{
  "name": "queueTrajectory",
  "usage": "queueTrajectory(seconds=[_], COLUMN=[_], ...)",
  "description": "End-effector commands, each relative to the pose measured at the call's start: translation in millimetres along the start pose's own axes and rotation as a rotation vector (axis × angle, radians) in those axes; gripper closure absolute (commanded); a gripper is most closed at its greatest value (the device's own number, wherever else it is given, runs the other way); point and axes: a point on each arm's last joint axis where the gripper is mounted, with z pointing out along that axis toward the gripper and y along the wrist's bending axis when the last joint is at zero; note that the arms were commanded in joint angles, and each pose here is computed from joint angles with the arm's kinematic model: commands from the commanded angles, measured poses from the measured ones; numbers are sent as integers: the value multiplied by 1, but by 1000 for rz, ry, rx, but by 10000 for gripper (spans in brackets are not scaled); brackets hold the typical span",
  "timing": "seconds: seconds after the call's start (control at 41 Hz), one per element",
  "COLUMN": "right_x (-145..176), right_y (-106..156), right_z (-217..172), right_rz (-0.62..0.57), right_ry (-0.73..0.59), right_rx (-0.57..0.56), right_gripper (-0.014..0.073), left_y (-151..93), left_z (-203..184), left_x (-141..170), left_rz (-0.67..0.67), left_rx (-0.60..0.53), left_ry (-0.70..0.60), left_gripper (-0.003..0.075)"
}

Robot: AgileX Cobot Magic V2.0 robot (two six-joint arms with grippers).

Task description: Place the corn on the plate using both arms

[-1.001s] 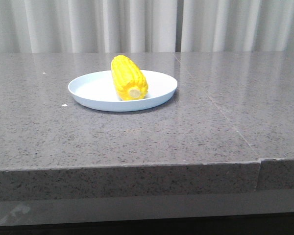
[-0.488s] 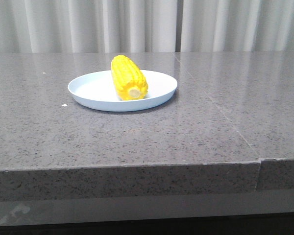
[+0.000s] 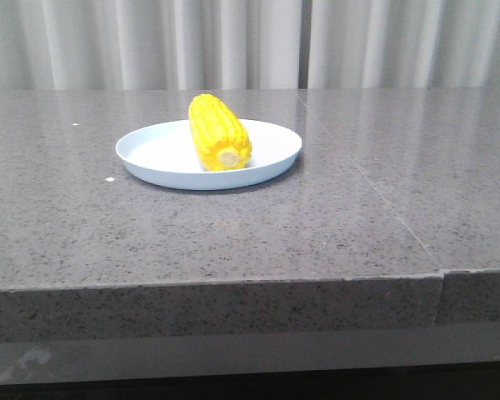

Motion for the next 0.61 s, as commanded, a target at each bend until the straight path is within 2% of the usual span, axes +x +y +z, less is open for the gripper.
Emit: queueTrajectory(seconds=[0.0, 0.586], right_x=[-11, -11], right_y=[0, 0], right_z=[-4, -4], right_rz=[-15, -15], right_ry=[-83, -83], right_rx=[5, 5], right_gripper=[663, 663], left_y=[0, 0], left_z=[-2, -2], left_x=[-8, -8], left_rz=[-21, -51], left_rx=[-5, -3], left_ry=[-100, -98], left_gripper=[740, 741])
